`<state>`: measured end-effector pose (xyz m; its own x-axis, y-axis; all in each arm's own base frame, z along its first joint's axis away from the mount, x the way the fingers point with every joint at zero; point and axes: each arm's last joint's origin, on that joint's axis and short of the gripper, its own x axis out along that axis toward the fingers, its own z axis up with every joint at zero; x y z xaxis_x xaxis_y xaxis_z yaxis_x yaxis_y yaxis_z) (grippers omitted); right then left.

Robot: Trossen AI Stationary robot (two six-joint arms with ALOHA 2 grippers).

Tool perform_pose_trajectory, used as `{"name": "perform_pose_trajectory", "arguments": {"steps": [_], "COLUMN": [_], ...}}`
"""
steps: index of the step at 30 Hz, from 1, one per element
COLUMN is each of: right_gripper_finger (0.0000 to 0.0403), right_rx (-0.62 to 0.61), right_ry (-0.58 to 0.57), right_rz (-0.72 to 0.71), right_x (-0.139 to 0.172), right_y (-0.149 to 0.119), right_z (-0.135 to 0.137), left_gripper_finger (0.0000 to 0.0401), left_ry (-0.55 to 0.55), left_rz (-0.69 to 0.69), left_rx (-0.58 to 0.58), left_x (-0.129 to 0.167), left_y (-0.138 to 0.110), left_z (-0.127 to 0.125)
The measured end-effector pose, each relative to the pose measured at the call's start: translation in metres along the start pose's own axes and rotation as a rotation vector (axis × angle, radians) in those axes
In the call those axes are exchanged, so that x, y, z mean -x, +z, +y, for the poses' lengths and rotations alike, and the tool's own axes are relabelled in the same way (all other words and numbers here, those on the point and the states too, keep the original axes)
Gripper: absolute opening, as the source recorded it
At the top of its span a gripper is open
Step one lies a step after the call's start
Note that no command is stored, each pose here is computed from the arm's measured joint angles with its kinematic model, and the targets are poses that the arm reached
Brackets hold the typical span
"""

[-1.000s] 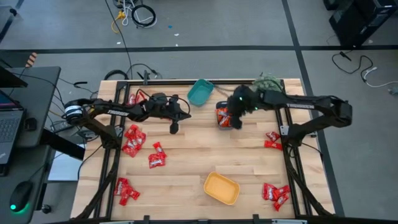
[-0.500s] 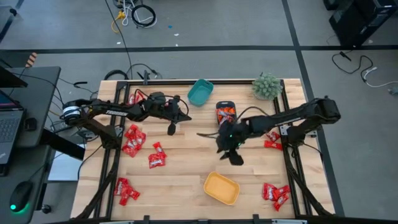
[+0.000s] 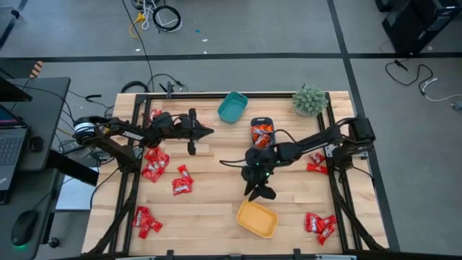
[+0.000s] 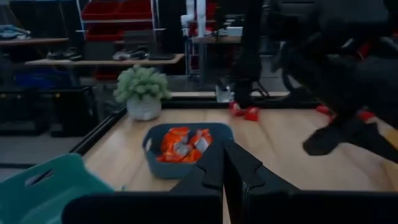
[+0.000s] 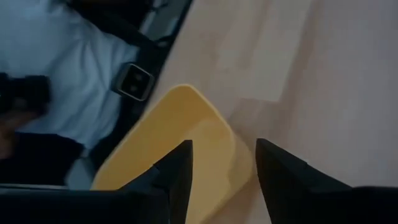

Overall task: Sort candy
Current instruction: Move the yellow bin to the center

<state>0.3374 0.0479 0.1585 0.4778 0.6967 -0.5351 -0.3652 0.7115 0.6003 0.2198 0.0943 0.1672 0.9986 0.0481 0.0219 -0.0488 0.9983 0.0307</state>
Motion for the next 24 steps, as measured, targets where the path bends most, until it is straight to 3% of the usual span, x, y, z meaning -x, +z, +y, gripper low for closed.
{"name": "perform_pose_trajectory", "arguments": {"steps": [9, 15, 24], "right_gripper_finger": [0.0141, 0.0132, 0.0129], "right_rx": [-0.135, -0.156, -0.182], "right_ry": [-0.005, -0.010, -0.171], "right_rz": [0.028, 0.044, -0.029], "right_x": [-0.011, -0.016, 0.002], "right_y": [-0.009, -0.013, -0.006], "right_z": [-0.023, -0.029, -0.039], "left_gripper_finger": [0.0000, 0.0000, 0.0000], "left_ry": [0.072, 0.080, 0.083], "left_rz": [0.011, 0.013, 0.013], "left_rx": [-0.002, -0.001, 0.000], "left_x": [0.002, 0.002, 0.002], "left_y": [-0.003, -0.003, -0.003], "left_z": [0.001, 0.002, 0.002]}}
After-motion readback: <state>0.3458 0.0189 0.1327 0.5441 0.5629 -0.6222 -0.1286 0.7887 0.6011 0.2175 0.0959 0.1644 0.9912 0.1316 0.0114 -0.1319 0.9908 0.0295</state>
